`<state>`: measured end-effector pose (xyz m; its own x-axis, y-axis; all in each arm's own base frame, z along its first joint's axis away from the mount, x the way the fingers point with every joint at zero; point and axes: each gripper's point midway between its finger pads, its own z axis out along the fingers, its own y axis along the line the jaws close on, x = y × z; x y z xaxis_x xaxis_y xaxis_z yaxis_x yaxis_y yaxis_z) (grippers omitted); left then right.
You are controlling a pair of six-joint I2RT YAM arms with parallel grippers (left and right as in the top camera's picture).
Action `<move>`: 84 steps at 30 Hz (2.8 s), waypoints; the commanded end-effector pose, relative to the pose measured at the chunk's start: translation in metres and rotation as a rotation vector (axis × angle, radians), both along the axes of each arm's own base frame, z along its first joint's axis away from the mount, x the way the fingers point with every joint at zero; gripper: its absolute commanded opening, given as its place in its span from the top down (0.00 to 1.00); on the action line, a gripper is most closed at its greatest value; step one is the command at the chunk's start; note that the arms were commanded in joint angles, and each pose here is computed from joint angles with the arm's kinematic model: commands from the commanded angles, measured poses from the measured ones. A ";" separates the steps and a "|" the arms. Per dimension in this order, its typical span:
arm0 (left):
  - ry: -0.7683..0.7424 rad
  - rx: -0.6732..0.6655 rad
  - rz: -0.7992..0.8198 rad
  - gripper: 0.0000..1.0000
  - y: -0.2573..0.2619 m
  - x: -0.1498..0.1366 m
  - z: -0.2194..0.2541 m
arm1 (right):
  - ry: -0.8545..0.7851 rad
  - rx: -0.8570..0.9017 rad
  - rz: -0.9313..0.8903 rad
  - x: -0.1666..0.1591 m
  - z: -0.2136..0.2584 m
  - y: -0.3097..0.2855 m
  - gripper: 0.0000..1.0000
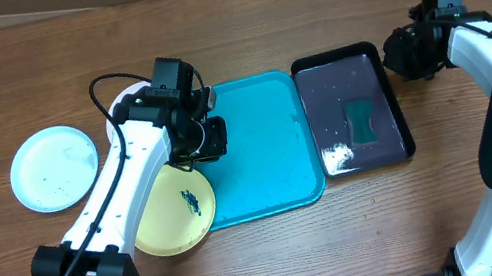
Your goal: Clean dirty plates on tray and stack at the side
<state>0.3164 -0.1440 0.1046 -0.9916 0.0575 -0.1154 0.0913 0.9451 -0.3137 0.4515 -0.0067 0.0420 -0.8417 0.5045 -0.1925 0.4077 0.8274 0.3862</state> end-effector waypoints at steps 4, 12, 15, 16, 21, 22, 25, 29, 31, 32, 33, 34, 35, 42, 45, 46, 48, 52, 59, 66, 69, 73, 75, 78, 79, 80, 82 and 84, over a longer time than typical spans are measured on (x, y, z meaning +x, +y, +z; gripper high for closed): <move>-0.008 0.044 0.020 0.82 0.008 -0.002 0.001 | -0.084 -0.037 0.091 0.010 0.091 -0.012 0.43; -0.035 0.197 0.147 0.55 0.043 0.008 -0.003 | 0.034 -0.033 0.238 -0.039 0.126 0.028 0.33; -0.043 0.221 0.230 0.48 0.066 0.017 -0.003 | 0.086 -0.026 0.298 -0.052 0.120 0.053 0.33; -0.042 0.220 0.260 0.48 0.076 0.020 -0.002 | 0.097 -0.026 0.322 -0.056 0.118 0.062 0.32; -0.007 0.207 0.418 0.55 0.128 0.023 -0.002 | 0.116 -0.041 0.424 -0.068 0.111 0.101 0.27; 0.018 0.203 0.448 0.57 0.138 0.019 -0.002 | 0.120 -0.044 0.444 -0.070 0.110 0.108 0.24; 0.104 0.214 0.516 0.57 0.169 -0.002 -0.005 | 0.130 -0.046 0.489 -0.077 0.107 0.125 0.04; 0.192 0.131 0.579 0.57 0.193 -0.031 0.000 | 0.129 -0.049 0.531 -0.083 0.107 0.141 0.00; 0.179 0.074 0.601 0.55 0.193 -0.038 0.006 | 0.128 -0.049 0.533 -0.083 0.107 0.141 0.00; 0.168 0.059 0.611 0.56 0.193 -0.044 0.008 | 0.123 -0.049 0.533 -0.082 0.107 0.141 0.00; 0.156 0.058 0.621 0.56 0.194 -0.050 0.009 | 0.116 -0.049 0.533 -0.080 0.107 0.142 0.00; 0.141 0.059 0.631 0.56 0.195 -0.057 0.010 | 0.107 -0.050 0.532 -0.078 0.108 0.142 0.00; 0.128 0.063 0.642 0.56 0.196 -0.063 0.010 | 0.100 -0.050 0.532 -0.076 0.108 0.142 0.00; 0.029 0.151 0.767 0.57 0.206 -0.103 0.002 | 0.075 -0.051 0.531 -0.071 0.109 0.144 0.00; 0.036 0.154 0.766 0.57 0.202 -0.114 -0.010 | 0.076 -0.051 0.531 -0.071 0.109 0.144 0.00; 0.043 0.154 0.766 0.57 0.201 -0.117 -0.015 | 0.075 -0.051 0.531 -0.071 0.109 0.144 0.00; 0.044 0.158 0.767 0.57 0.201 -0.118 -0.031 | 0.076 -0.051 0.532 -0.071 0.109 0.144 0.00; 0.059 0.158 0.765 0.60 0.200 -0.121 -0.057 | 0.076 -0.051 0.531 -0.071 0.109 0.144 0.00; 0.109 0.158 0.760 0.65 0.200 -0.120 -0.075 | 0.076 -0.051 0.531 -0.071 0.109 0.144 0.00; 0.185 0.149 0.751 0.96 0.196 -0.126 -0.088 | 0.076 -0.051 0.531 -0.071 0.109 0.144 0.00; 0.191 0.120 0.744 0.96 0.190 -0.126 -0.088 | 0.076 -0.051 0.531 -0.071 0.109 0.144 0.00; 0.185 0.001 0.665 0.96 0.170 -0.120 -0.080 | 0.076 -0.051 0.531 -0.071 0.109 0.144 0.00; 0.172 -0.074 0.622 0.96 0.159 -0.114 -0.072 | 0.075 -0.051 0.531 -0.071 0.109 0.144 0.00; 0.143 -0.155 0.577 0.96 0.145 -0.104 -0.060 | 0.076 -0.051 0.531 -0.071 0.109 0.144 0.00; 0.133 -0.172 0.562 0.96 0.140 -0.100 -0.056 | 0.076 -0.051 0.531 -0.071 0.109 0.144 0.00; 0.120 -0.189 0.543 0.96 0.135 -0.096 -0.053 | 0.076 -0.051 0.531 -0.071 0.109 0.144 0.00; 0.096 -0.210 0.518 0.96 0.126 -0.087 -0.048 | 0.076 -0.051 0.531 -0.071 0.109 0.144 0.00; 0.068 -0.214 0.495 0.96 0.112 -0.076 -0.046 | 0.076 -0.051 0.531 -0.071 0.109 0.144 0.00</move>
<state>0.2204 -0.0064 0.0433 -0.8757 -0.4822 0.0258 -0.4495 0.7944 -0.4085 0.3811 0.1366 0.1494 -0.9918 -0.0003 -0.1281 -0.0426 0.9438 0.3276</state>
